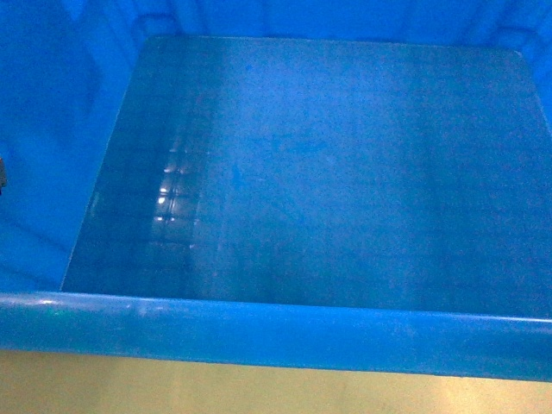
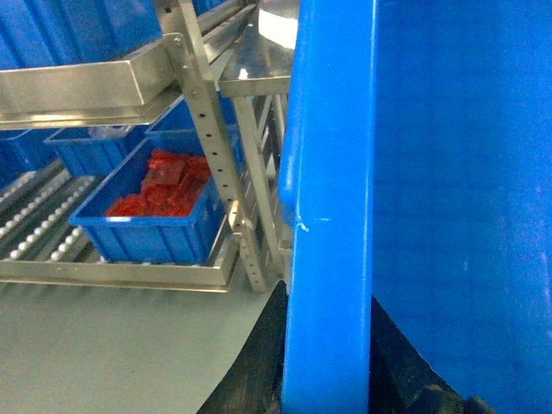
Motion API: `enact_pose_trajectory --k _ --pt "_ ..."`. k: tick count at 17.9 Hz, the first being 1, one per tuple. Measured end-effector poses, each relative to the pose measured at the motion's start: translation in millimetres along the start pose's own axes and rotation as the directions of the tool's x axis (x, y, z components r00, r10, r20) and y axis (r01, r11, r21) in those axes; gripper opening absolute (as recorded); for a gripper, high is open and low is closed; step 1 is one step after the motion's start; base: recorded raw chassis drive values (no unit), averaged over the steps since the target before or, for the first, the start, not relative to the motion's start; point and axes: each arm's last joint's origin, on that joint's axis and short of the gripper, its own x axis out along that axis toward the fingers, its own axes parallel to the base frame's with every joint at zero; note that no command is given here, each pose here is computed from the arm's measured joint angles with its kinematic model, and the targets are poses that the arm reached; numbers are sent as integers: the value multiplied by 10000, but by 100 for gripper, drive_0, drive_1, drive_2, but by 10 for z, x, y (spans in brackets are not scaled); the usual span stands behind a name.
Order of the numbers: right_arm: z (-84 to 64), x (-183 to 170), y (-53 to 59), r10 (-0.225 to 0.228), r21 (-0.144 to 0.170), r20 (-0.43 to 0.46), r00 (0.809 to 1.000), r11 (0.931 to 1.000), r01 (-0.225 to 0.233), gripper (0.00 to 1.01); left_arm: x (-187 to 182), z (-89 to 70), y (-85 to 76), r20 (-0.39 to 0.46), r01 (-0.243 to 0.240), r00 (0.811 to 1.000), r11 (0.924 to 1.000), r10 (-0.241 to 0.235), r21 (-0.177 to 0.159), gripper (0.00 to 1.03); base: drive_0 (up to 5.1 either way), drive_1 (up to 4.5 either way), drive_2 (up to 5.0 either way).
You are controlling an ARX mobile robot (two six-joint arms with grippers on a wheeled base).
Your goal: Place box next to blue box on left shelf
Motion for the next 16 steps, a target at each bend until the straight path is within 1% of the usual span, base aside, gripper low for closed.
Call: enact_pose_trajectory --k 7,8,9,10,12,16 --pt "-1 0 0 2 -6 -10 10000 10000 -2 16 0 -1 0 -11 -1 10000 10000 1 18 13 0 421 -422" --pt "7 2 2 16 34 67 10000 10000 -16 16 0 7 -1 56 16 10000 10000 -16 -46 13 -1 421 -424" --pt "0 9 6 10 6 15 10000 10000 -10 16 7 -1 -7 13 16 10000 10000 -16 -1 13 -1 421 -424" --pt "-13 9 3 -6 -38 -95 10000 10000 6 16 7 -13 -6 -83 1 10000 10000 -1 84 13 0 0 0" --pt "0 6 4 10 14 15 10000 10000 -10 16 7 -2 -7 5 8 10000 10000 -8 -1 13 -448 93 399" --pt "0 1 1 10 12 11 10000 10000 -10 16 5 -4 -4 -17 -1 10000 10000 1 19 13 -433 67 426"
